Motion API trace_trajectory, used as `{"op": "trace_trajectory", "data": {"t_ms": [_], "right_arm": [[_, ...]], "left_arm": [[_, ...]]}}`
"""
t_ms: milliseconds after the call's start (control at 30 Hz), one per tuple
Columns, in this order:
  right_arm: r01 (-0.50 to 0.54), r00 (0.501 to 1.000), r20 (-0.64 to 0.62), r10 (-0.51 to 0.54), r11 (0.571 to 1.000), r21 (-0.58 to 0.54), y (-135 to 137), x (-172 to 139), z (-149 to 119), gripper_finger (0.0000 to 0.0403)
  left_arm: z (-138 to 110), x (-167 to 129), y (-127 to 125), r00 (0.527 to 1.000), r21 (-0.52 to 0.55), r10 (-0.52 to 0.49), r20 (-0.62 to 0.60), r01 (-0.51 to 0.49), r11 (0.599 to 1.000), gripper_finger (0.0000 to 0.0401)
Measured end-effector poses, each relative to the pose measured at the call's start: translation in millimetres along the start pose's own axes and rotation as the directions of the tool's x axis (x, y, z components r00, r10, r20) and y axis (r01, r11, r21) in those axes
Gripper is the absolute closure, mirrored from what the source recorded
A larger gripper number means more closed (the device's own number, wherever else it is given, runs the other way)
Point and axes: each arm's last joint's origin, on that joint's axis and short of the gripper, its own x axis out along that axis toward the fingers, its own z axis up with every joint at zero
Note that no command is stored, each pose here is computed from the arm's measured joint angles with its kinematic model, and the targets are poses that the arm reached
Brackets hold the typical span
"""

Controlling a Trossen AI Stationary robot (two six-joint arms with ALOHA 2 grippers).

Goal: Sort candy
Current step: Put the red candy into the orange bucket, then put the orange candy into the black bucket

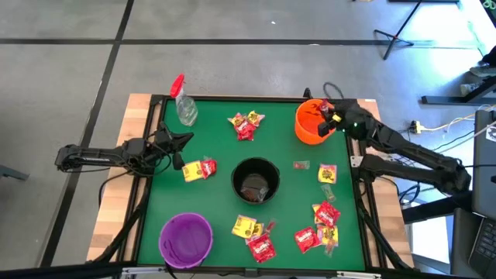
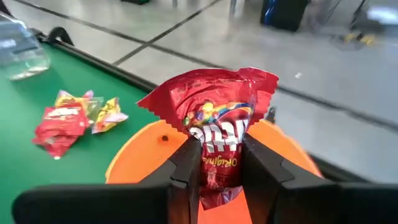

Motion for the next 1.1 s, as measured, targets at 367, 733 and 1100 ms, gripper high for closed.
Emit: {"op": "trace_trajectory", "data": {"t_ms": [367, 733, 1100], "right_arm": [[-0.013, 0.969, -0.246, 0.019, 1.000, 0.027, -19, 1, 9, 0.0313], [-0.043, 0.920, -0.392, 0.002, 0.994, -0.097, -15, 15, 21, 0.0274], [-0.065, 0.916, -0.400, 0.021, 0.993, -0.097, -13, 21, 21, 0.0220]], "left_arm": [[0, 0, 0, 1.000, 0.000, 0.000, 0.000, 0.000, 1.000, 0.0400], [0, 0, 0, 1.000, 0.000, 0.000, 0.000, 0.000, 1.000, 0.0400], [0, 0, 0, 1.000, 0.000, 0.000, 0.000, 0.000, 1.000, 0.0400]]}}
